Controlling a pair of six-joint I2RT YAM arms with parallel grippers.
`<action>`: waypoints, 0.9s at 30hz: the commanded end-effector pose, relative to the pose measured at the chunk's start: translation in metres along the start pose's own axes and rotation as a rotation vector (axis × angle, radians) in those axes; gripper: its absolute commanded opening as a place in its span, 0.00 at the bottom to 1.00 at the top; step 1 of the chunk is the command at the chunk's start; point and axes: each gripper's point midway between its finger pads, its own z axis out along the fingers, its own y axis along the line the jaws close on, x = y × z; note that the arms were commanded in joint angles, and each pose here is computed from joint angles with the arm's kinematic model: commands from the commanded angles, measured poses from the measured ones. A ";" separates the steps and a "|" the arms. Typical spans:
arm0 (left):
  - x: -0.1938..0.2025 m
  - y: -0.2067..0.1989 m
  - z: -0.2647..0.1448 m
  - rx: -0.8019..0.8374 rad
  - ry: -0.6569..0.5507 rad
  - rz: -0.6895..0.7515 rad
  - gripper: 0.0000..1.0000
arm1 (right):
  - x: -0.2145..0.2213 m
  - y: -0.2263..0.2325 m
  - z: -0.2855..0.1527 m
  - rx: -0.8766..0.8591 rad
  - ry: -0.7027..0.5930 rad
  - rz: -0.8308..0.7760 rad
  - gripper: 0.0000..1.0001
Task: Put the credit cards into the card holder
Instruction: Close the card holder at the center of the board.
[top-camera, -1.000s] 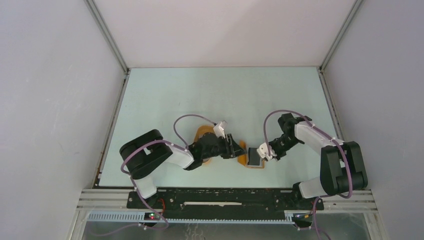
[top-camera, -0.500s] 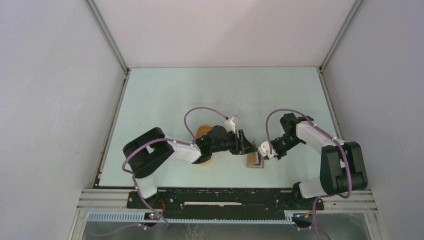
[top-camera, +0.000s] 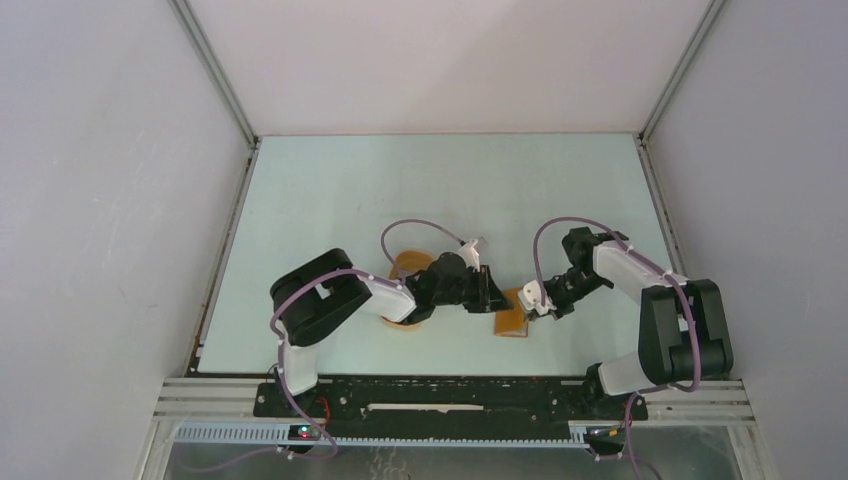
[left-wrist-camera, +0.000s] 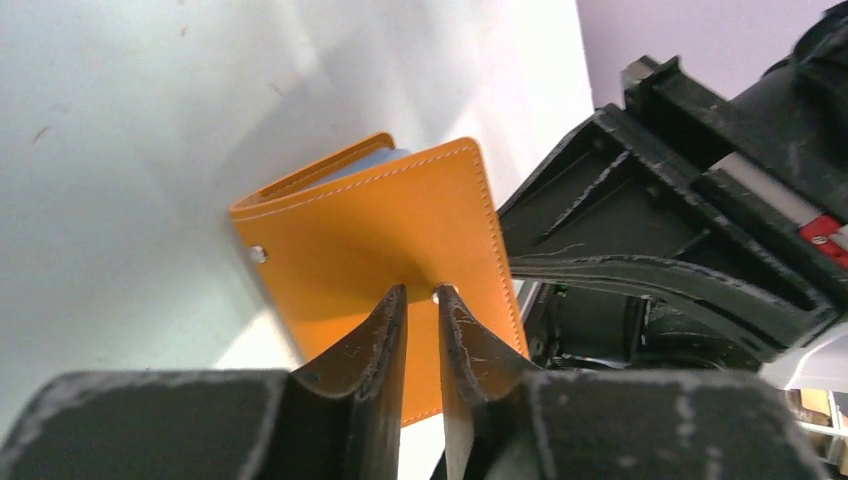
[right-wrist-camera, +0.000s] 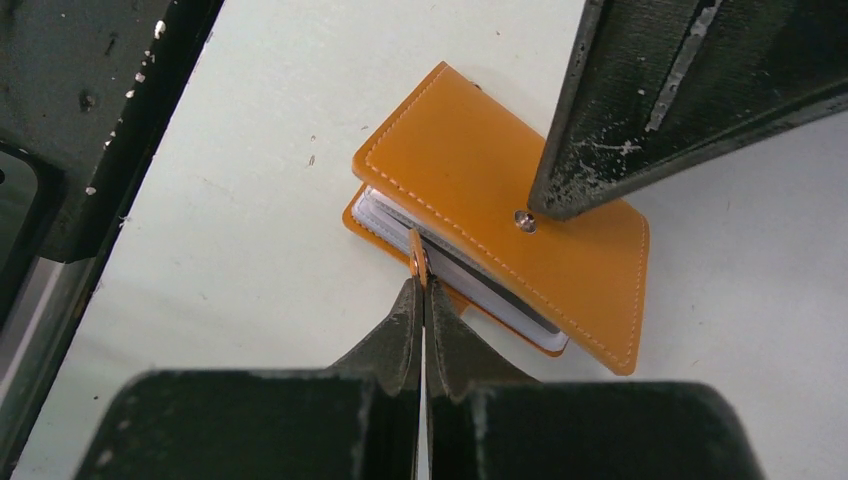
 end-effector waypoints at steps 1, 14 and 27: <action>-0.007 -0.005 0.007 -0.007 -0.011 0.021 0.21 | -0.004 -0.001 0.002 0.003 -0.045 -0.085 0.01; 0.004 0.016 0.016 -0.101 0.061 0.076 0.19 | -0.002 0.009 -0.001 -0.065 -0.056 -0.176 0.00; 0.023 -0.023 0.025 -0.014 0.153 0.180 0.26 | -0.003 0.008 -0.001 -0.056 -0.054 -0.195 0.00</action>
